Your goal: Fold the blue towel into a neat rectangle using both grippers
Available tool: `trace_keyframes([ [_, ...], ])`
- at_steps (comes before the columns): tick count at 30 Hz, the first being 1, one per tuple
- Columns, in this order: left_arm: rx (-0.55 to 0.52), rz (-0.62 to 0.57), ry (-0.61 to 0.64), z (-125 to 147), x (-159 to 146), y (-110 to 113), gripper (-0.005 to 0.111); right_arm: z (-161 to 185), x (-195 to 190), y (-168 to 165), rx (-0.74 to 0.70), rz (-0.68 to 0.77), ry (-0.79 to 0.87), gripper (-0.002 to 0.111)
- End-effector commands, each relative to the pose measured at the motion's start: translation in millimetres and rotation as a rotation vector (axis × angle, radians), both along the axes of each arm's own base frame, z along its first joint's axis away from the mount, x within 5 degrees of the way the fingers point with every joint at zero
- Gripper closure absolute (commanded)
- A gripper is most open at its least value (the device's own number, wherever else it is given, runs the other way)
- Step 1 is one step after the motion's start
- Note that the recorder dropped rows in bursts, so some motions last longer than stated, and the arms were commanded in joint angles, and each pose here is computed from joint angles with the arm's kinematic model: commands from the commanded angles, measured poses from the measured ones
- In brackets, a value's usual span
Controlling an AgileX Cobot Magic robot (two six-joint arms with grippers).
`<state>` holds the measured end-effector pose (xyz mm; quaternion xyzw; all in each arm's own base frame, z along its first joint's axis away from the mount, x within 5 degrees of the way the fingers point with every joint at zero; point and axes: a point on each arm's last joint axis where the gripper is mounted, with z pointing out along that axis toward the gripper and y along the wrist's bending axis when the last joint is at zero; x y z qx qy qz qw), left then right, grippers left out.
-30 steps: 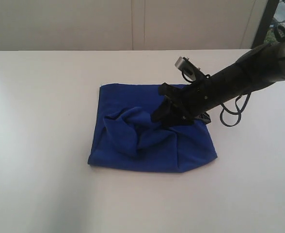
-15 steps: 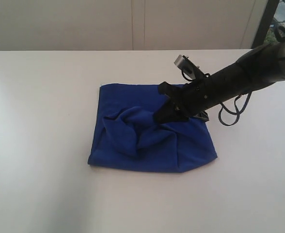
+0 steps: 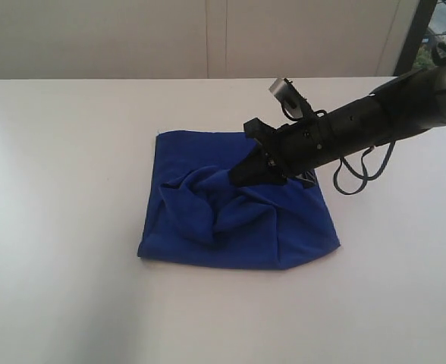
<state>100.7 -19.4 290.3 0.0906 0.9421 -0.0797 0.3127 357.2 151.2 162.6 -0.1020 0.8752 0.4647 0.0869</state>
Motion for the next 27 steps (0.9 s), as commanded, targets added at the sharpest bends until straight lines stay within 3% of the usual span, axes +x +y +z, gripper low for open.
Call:
trace_keyframes([
  [1,-0.002,0.019,-0.068,3,3,1,0.107,1,-1,1,0.004,0.005,-0.012,0.108],
  [9,-0.006,0.056,-0.225,13,14,3,0.107,0,1,-1,-0.004,-0.010,-0.018,0.108],
  [16,-0.100,0.068,-0.214,15,15,-2,0.107,0,1,-2,-0.005,-0.012,-0.019,0.108],
  [19,-0.250,0.061,-0.159,13,22,-13,0.107,0,1,-2,-0.006,-0.013,-0.020,0.108],
  [27,-0.358,-0.070,0.053,-17,66,-30,0.107,0,2,-2,-0.008,-0.015,-0.021,0.108],
])
